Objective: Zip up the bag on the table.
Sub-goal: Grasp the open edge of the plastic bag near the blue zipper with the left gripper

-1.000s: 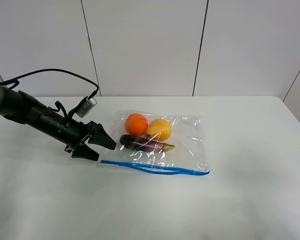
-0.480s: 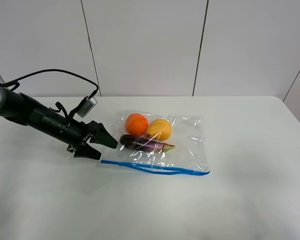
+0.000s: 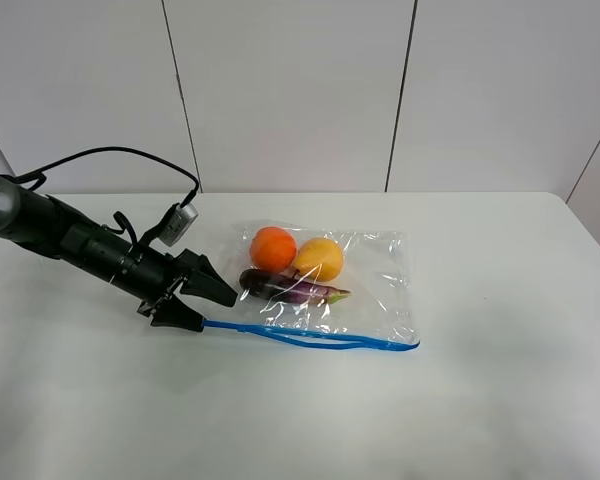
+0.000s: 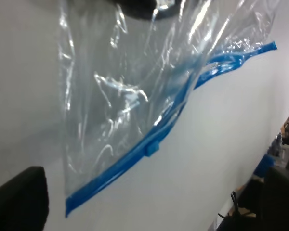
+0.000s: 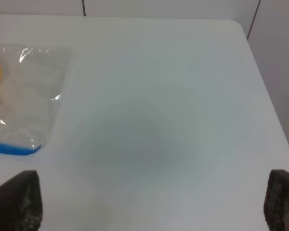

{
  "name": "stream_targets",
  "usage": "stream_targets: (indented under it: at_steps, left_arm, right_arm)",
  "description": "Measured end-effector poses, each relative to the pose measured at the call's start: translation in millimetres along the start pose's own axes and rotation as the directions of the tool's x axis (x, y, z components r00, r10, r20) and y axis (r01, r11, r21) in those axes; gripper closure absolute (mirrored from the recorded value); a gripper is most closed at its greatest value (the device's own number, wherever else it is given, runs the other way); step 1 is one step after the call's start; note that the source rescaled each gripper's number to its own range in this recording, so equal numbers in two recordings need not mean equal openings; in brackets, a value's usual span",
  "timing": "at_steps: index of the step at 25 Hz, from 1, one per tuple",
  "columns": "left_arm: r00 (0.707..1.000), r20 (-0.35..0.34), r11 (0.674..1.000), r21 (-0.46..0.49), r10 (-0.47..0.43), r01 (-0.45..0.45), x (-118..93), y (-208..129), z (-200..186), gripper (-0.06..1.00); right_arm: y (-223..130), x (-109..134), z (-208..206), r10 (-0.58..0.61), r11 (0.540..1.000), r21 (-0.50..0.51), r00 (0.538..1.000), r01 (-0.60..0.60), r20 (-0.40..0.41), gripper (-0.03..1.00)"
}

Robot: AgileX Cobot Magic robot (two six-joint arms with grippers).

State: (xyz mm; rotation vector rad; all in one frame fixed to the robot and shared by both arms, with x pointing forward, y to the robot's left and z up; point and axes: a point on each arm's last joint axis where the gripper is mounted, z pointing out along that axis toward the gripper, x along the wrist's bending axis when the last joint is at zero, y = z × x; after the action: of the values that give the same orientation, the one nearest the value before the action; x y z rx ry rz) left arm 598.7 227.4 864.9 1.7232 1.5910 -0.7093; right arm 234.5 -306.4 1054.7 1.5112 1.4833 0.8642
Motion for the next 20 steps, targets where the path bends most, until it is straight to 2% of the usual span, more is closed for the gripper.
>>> stream_targets:
  at_steps: [12, 20]
  left_arm:
    - [1.0, 0.002, 1.0, -0.006, 0.008, -0.008, -1, 1, 1, -0.06]
    - [0.998, 0.041, 0.999, -0.009, -0.046, 0.046, 9, -3, 13, -0.06]
  right_arm:
    - [0, 0, 0, 0.0, 1.0, 0.0, 1.0, 0.0, 0.0, -0.03]
    - [0, 0, 0, 0.0, 1.0, 0.0, 1.0, 0.0, 0.0, -0.03]
